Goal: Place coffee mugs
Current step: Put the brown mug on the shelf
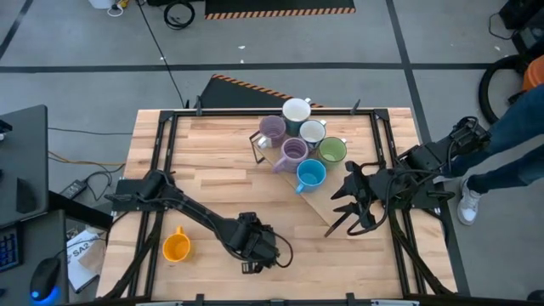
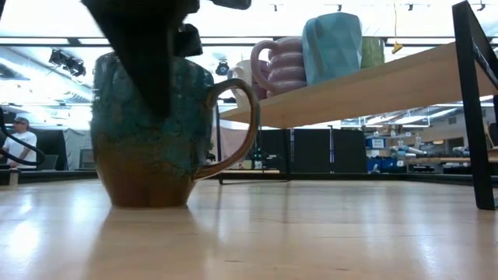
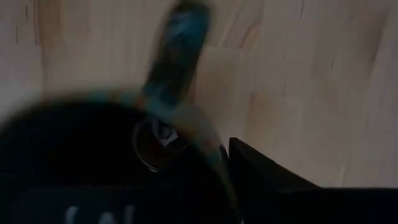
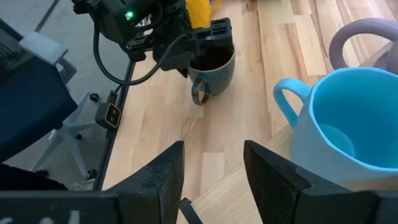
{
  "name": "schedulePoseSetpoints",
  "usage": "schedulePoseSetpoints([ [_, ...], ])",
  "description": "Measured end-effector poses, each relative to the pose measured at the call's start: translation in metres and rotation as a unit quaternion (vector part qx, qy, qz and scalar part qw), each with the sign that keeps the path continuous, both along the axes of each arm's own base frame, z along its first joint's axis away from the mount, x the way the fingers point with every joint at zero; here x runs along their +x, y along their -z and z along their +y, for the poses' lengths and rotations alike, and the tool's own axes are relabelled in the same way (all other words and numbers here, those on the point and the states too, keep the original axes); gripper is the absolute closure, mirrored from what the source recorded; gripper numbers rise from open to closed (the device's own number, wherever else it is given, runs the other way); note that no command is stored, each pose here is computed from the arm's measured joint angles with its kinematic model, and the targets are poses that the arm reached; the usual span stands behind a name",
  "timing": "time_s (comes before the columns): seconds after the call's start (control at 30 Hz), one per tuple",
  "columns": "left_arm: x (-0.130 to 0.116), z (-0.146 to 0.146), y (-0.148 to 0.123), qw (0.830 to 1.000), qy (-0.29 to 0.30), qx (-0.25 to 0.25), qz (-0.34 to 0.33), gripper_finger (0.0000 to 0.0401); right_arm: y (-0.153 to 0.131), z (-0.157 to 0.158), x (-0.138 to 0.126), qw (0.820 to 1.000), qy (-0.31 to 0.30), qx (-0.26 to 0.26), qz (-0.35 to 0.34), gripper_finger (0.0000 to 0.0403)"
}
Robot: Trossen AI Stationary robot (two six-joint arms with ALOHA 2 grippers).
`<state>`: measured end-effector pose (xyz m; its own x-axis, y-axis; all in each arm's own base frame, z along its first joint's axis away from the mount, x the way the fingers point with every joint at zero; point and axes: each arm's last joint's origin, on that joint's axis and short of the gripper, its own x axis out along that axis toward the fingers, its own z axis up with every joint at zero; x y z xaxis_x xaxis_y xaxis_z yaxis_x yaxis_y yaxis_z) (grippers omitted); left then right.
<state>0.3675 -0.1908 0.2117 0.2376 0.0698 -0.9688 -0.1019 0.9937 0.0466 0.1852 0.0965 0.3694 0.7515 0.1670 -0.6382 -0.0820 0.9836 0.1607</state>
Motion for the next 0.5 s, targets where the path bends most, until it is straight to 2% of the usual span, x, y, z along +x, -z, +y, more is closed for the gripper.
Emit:
schedulePoseSetpoints([
  [0.1, 0.005, 0.003, -0.001, 1.000, -0.015, -0.018, -0.013, 0.0357, 0.000, 0.000, 0.000, 1.000, -0.002, 0.001, 0.001, 0.0231],
  [0.27, 0.012, 0.007, -0.008, 0.997, -0.052, -0.054, -0.024, 0.0358, 0.002, 0.002, -0.003, 1.000, -0.013, -0.001, 0.013, 0.0231],
  [0.5, 0.033, 0.011, -0.069, 0.985, -0.067, -0.115, -0.108, 0.0358, 0.013, 0.009, -0.014, 0.999, -0.026, 0.006, 0.019, 0.0231],
])
